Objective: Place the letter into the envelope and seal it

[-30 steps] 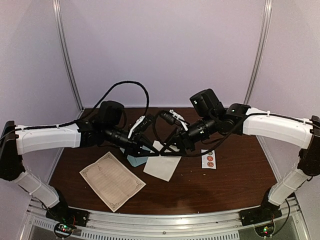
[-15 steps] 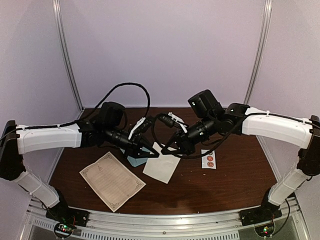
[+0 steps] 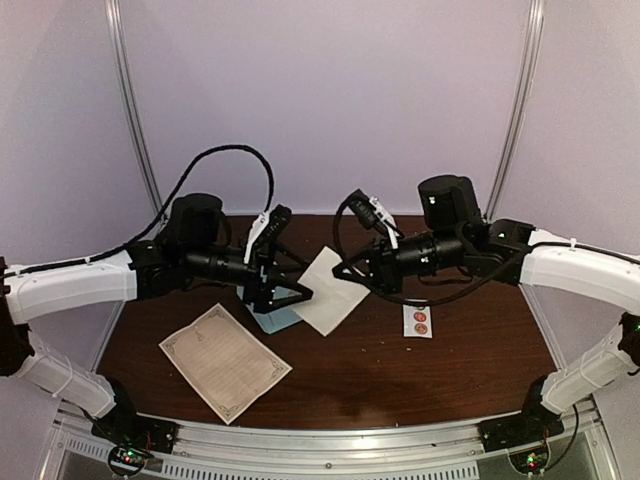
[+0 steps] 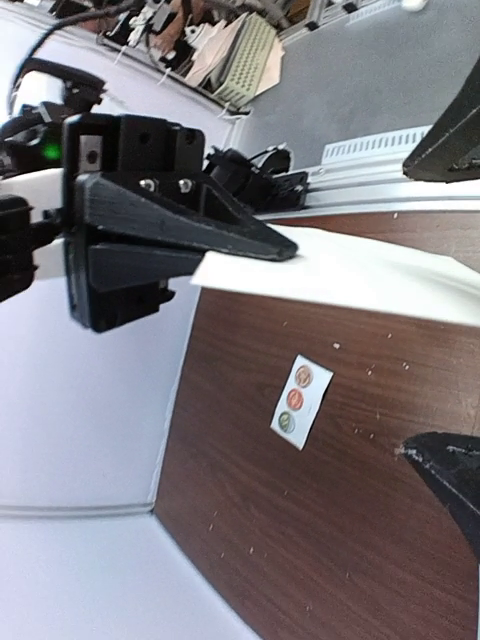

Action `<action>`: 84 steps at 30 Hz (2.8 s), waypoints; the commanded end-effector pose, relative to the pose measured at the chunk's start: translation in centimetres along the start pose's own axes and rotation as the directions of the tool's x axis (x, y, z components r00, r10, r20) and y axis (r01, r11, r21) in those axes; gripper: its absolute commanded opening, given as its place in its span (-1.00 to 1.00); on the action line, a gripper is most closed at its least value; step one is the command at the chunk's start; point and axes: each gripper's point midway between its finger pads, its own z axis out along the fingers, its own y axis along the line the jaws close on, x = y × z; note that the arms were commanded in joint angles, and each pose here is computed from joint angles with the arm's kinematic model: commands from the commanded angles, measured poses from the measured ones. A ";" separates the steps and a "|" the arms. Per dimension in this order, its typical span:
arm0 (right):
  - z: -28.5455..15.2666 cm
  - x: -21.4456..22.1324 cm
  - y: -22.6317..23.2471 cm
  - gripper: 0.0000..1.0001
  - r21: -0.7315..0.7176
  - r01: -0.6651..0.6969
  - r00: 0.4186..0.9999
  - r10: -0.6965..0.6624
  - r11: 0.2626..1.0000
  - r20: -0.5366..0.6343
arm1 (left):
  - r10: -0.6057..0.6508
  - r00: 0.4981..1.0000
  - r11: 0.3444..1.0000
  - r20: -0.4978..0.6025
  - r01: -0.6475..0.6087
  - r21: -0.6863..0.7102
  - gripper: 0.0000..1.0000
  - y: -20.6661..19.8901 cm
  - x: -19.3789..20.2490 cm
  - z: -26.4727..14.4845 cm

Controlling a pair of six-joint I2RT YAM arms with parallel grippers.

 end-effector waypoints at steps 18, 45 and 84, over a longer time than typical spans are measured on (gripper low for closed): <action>-7.7 -13.1 4.7 -1.00 -0.068 0.063 0.702 0.004 0.996 0.712 | -0.147 0.744 0.984 0.651 0.045 0.171 0.75 -4.8 -10.3 -6.1; -6.2 -9.9 3.4 -0.24 -0.050 -0.017 0.741 0.046 0.999 0.669 | -0.085 0.838 0.986 0.539 0.150 -0.078 -1.00 -0.7 -9.2 -4.4; 2.8 0.4 -0.6 -0.08 0.001 -0.011 0.991 0.011 1.000 -0.132 | 0.064 0.984 0.995 -0.164 -0.050 0.083 -1.00 -0.7 3.3 -1.3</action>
